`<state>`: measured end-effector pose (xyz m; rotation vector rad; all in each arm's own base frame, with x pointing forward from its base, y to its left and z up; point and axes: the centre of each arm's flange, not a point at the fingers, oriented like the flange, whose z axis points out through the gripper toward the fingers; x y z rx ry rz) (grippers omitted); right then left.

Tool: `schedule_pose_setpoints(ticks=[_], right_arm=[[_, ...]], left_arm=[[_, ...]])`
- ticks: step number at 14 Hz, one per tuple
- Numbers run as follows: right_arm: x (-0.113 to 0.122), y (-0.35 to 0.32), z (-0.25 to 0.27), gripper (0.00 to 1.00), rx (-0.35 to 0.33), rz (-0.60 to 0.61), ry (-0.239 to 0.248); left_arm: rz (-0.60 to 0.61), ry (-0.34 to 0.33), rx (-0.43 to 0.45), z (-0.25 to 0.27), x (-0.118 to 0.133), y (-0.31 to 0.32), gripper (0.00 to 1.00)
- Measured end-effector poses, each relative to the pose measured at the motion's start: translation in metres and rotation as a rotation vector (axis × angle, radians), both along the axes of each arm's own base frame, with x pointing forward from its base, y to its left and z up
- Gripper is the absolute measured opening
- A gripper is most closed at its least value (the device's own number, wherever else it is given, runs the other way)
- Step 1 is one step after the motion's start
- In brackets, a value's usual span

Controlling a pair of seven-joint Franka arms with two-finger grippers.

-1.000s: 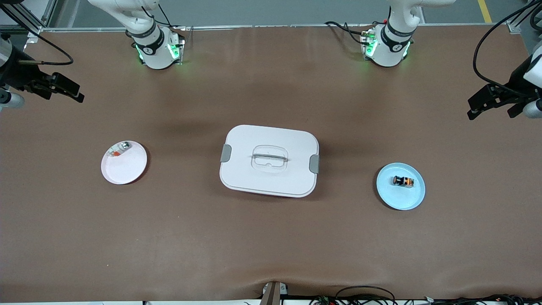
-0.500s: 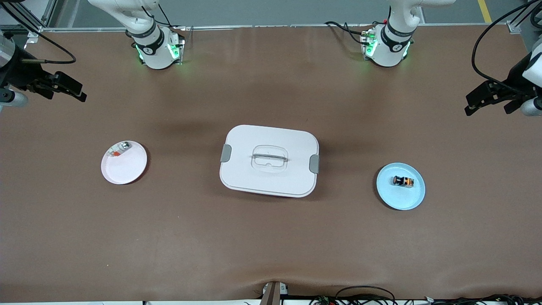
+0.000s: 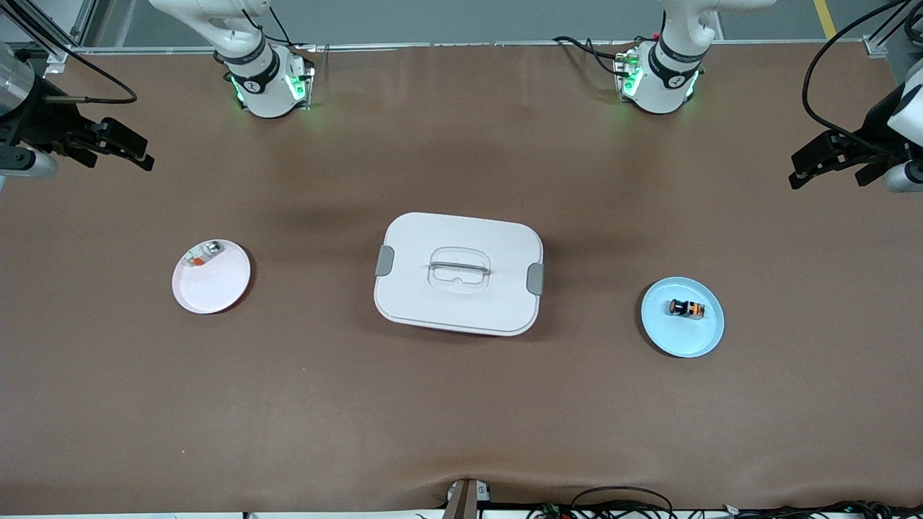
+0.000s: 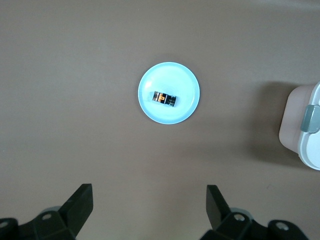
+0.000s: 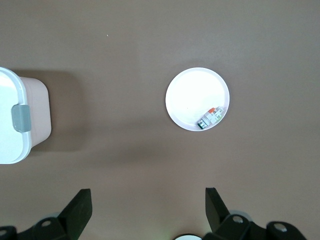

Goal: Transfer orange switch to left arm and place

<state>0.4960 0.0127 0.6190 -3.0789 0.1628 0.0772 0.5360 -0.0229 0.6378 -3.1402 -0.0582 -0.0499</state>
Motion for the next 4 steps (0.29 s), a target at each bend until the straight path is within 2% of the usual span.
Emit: schedule_pose_setpoints(ticks=[4], right_arm=[[-0.0007, -0.0060, 0.0011, 1.00, 0.004, -0.010, -0.002]], left_arm=[[0.001, -0.003, 0.000, 0.0024, -0.0002, 0.0005, 1.00]])
